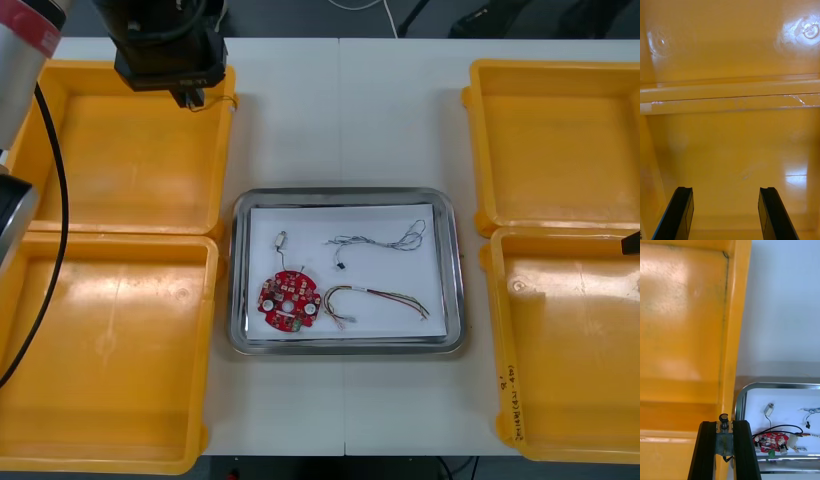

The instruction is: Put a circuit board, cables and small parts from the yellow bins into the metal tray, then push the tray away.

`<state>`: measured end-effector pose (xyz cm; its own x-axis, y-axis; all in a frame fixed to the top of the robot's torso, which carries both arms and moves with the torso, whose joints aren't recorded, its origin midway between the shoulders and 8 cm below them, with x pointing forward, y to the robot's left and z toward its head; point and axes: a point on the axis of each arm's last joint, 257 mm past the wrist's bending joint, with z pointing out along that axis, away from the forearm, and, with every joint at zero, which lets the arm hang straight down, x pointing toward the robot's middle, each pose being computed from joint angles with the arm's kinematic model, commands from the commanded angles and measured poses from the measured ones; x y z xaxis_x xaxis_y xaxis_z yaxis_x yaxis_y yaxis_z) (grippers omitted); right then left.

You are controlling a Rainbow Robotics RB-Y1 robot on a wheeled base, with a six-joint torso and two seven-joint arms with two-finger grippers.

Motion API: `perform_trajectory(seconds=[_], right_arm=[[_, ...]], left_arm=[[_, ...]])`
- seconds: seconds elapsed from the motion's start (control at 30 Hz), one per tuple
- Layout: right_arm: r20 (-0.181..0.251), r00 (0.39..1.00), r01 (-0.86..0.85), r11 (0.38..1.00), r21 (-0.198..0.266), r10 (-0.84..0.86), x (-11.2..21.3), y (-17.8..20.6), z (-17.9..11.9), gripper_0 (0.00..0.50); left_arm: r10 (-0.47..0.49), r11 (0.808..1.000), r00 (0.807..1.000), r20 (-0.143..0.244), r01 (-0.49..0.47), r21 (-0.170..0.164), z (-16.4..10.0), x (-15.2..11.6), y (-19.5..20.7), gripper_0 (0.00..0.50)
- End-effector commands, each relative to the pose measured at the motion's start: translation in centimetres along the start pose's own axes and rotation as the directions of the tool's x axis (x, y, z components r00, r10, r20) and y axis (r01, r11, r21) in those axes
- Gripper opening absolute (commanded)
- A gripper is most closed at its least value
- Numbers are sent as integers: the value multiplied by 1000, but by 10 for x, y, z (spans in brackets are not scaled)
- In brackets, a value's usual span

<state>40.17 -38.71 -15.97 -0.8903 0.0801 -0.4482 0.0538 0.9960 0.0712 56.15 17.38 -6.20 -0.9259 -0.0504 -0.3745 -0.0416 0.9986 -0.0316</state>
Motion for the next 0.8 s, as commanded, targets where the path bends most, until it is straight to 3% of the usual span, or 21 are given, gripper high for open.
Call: perform_trajectory(seconds=[0.03,0.27,0.37,0.53,0.8], right_arm=[[41,999,0,1000,-5,0,-7,-1,-11,500],[38,999,-2,1000,-4,2,-7,-1,-10,500],[40,999,-1,1000,-5,1,-7,-1,-10,500],[39,999,-1,1000,-4,1,-7,-1,-10,500],[41,999,-1,1000,-5,1,-7,-1,-10,500]], left_arm=[[-88,996,996,-11,88,-9,15,29,-25,0],[-61,998,998,5,61,3,36,58,-45,0],[-46,999,999,-1,46,9,46,71,-55,0],[-2,1000,1000,-22,2,-7,63,95,-71,0],[52,998,998,-18,-52,39,85,116,-111,0]])
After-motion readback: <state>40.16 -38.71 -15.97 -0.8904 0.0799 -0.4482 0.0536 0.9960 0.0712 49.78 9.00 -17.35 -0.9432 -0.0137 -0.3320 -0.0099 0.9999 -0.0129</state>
